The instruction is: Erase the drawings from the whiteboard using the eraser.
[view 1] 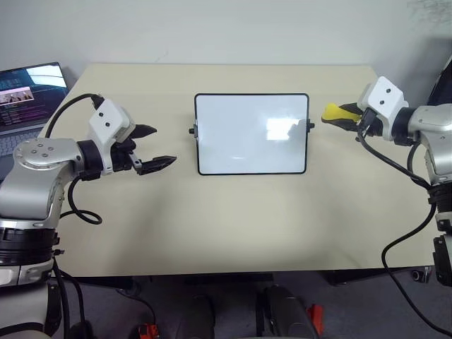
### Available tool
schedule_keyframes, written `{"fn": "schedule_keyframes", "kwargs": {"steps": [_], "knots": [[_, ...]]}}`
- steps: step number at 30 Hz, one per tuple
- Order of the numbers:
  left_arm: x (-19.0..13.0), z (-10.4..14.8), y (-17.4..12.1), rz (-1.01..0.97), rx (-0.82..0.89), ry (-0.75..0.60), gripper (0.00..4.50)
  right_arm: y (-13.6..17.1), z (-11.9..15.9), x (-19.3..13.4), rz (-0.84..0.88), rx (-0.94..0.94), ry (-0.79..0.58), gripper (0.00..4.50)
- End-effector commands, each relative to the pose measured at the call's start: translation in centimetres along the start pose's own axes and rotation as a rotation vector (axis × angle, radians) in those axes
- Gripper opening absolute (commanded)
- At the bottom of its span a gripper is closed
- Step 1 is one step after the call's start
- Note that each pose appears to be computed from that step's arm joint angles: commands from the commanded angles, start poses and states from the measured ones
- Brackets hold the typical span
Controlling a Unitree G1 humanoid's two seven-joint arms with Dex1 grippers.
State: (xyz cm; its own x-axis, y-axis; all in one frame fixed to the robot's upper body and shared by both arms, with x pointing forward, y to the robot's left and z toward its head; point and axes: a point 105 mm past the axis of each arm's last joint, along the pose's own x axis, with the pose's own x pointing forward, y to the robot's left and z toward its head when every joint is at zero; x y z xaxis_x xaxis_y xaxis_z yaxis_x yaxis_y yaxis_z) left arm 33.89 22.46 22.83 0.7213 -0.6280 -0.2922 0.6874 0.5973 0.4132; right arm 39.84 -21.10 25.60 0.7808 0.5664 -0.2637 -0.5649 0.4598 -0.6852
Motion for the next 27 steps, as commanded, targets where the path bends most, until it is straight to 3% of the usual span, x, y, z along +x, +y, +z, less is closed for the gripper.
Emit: {"fn": "schedule_keyframes", "kwargs": {"steps": [1, 11, 14, 18, 27], "knots": [[-0.4, 1.7, 0.2, 0.016, 0.041, -0.047, 4.5, -1.1, 1.8, -0.7, -0.041, -0.039, -0.056, 0.97], [-0.2, 1.7, 0.2, 0.018, 0.039, -0.056, 4.5, -0.9, 1.5, -1.0, -0.041, 0.015, -0.084, 0.97], [0.1, 1.1, -0.1, 0.014, 0.033, -0.048, 4.5, -1.3, 1.5, -1.9, -0.106, 0.158, -0.173, 0.97], [0.9, 2.6, -0.8, -0.014, 0.017, -0.131, 4.5, -1.9, 0.3, -3.4, -0.183, 0.287, -0.184, 0.97], [7.1, 4.4, -6.4, -0.284, -0.018, -0.226, 4.5, -0.2, -4.7, -6.4, -0.358, 0.535, -0.064, 0.97]]}}
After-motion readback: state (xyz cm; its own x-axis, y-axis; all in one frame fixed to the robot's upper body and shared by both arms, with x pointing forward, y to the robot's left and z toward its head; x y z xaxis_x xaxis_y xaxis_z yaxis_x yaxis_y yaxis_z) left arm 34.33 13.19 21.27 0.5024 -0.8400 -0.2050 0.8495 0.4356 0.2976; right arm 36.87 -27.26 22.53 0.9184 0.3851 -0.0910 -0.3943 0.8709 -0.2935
